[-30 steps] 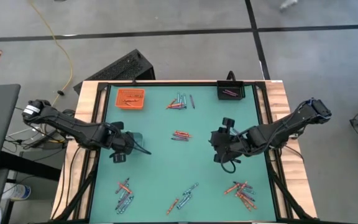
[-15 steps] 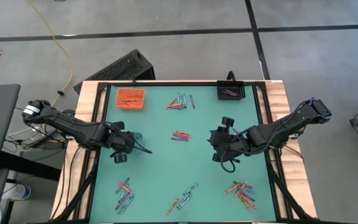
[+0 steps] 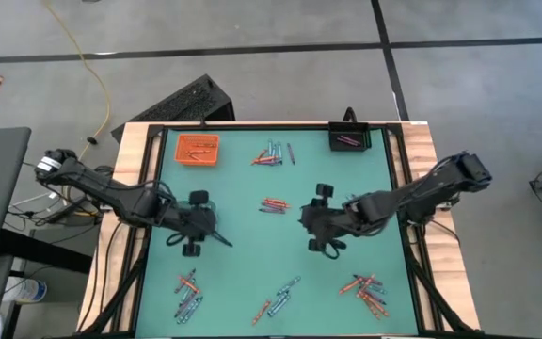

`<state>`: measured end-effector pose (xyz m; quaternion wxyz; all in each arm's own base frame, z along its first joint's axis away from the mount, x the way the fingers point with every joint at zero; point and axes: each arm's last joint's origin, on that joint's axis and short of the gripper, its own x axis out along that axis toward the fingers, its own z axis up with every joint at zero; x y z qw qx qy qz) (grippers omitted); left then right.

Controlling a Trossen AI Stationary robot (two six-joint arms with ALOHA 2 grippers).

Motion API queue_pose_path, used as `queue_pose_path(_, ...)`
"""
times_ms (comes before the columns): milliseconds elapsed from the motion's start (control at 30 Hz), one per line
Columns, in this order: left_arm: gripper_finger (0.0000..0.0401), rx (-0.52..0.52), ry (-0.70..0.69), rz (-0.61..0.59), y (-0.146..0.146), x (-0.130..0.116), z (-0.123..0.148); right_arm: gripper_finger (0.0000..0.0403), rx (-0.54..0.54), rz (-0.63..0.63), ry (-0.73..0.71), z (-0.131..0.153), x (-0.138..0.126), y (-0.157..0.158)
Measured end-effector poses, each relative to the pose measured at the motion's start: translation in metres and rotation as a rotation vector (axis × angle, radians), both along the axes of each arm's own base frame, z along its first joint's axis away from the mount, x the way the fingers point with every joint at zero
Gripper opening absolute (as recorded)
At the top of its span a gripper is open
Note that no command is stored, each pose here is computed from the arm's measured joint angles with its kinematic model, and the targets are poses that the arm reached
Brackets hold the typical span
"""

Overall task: Sort crayons
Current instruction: Put the purple crayon into the black basket

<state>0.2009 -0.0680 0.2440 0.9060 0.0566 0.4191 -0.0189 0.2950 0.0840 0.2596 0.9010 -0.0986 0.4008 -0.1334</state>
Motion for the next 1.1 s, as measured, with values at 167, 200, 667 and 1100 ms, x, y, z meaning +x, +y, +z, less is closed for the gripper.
queue_pose_path(167,0.0126,-0.009,-0.165,-0.096,-0.012,0.008,0.005,0.0163,0.015,0.049,0.069,-0.028,0.023,-0.005)
queue_pose_path(200,0.0126,-0.012,-0.19,-0.106,-0.014,0.009,0.006,0.0163,0.019,0.062,0.066,-0.033,0.029,-0.006)
queue_pose_path(667,0.0126,-0.054,-0.337,-0.128,-0.019,0.017,-0.01,0.0163,0.061,0.138,0.073,-0.087,0.077,-0.052)
queue_pose_path(1100,0.0126,-0.023,-0.282,-0.158,-0.026,0.032,-0.033,0.0163,0.169,0.195,0.041,-0.113,0.093,-0.075)
